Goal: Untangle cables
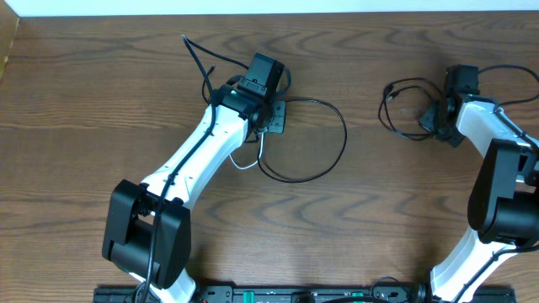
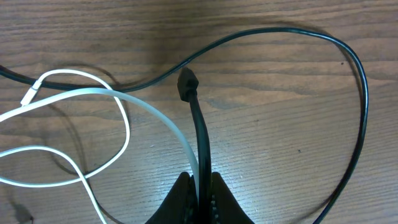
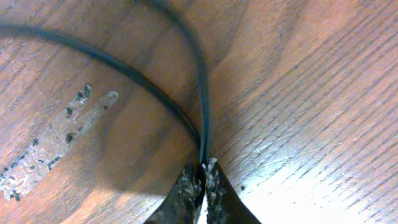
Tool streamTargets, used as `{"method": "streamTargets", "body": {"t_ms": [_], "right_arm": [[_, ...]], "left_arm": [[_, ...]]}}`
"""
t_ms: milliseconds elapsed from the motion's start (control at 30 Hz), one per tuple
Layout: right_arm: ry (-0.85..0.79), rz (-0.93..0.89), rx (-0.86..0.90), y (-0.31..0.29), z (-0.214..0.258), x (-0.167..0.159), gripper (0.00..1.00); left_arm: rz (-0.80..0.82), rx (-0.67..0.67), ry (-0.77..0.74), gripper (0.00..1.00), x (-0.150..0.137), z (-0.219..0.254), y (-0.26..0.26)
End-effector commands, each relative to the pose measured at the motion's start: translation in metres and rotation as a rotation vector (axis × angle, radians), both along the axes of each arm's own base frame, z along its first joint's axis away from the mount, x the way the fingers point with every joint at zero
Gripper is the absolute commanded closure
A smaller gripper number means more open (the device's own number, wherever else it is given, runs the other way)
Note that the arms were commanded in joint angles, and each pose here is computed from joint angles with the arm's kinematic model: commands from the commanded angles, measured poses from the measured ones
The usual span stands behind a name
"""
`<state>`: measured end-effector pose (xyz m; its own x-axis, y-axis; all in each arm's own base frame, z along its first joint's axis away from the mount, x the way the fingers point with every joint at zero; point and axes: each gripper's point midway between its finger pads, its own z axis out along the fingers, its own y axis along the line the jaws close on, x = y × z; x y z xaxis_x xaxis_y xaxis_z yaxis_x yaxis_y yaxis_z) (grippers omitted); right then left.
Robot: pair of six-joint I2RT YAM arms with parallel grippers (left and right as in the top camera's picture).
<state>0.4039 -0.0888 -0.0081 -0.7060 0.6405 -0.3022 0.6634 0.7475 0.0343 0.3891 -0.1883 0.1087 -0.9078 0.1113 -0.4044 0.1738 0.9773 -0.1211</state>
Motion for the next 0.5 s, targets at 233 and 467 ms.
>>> {"method": "streamTargets", "body": {"t_ms": [233,467], "right_arm": [[-0.065,0.147,0.148,0.007,0.067,0.031,0.99],[-0.35,0.065,0.039,-0.068,0.184,0.079,0.99]], "left_arm": [[-0.007,0.009,0.0,0.83,0.001,-0.001,0.0],[-0.006,0.008,-0.001,0.68,0.002,-0.001,0.0]]}}
